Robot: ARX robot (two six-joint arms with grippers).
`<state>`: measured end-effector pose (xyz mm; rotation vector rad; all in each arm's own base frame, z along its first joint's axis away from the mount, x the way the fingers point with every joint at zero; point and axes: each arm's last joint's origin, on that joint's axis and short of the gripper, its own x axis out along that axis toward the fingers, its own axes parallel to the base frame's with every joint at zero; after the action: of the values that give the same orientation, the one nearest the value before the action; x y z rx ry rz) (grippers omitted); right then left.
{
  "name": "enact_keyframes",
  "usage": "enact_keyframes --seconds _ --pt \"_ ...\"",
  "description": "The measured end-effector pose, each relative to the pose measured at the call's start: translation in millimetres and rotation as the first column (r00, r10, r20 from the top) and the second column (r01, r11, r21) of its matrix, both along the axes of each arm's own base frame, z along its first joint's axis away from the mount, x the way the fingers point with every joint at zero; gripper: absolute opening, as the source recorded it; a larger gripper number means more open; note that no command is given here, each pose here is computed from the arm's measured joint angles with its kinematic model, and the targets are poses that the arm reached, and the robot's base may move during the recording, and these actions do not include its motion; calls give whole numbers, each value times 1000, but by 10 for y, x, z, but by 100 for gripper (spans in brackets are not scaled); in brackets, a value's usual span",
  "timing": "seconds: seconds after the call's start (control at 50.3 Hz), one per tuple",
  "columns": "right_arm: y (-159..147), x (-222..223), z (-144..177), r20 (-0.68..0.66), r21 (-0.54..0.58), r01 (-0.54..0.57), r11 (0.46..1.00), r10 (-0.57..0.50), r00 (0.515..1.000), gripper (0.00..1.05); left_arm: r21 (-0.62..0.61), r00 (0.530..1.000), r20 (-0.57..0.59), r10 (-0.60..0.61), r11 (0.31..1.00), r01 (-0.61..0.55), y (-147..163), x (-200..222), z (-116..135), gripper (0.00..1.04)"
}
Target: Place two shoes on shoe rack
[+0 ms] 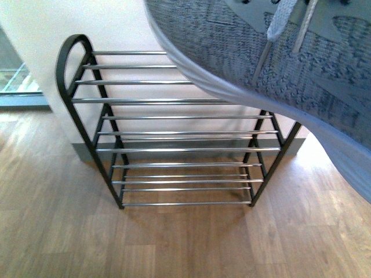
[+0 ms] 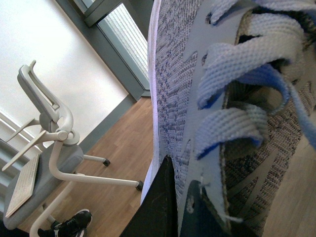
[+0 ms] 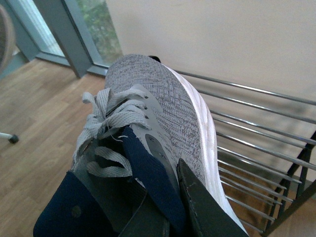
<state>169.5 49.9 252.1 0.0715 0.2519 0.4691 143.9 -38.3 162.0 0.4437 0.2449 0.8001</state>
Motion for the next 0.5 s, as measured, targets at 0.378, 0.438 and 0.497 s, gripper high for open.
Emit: enact_keyframes --seconds 0.378,0.438,0.497 --pt "290 775 -13 -38 -41 99 994 -101 994 1 0 1000 0 1 1000 -1 0 0 0 2" --pt "295 923 -23 -41 -48 113 992 -115 993 1 0 1000 0 2 1000 -2 0 0 0 2" --pt "294 1144 -41 -51 -67 148 987 -151 987 1 0 1000 0 1 1000 -1 0 0 0 2"
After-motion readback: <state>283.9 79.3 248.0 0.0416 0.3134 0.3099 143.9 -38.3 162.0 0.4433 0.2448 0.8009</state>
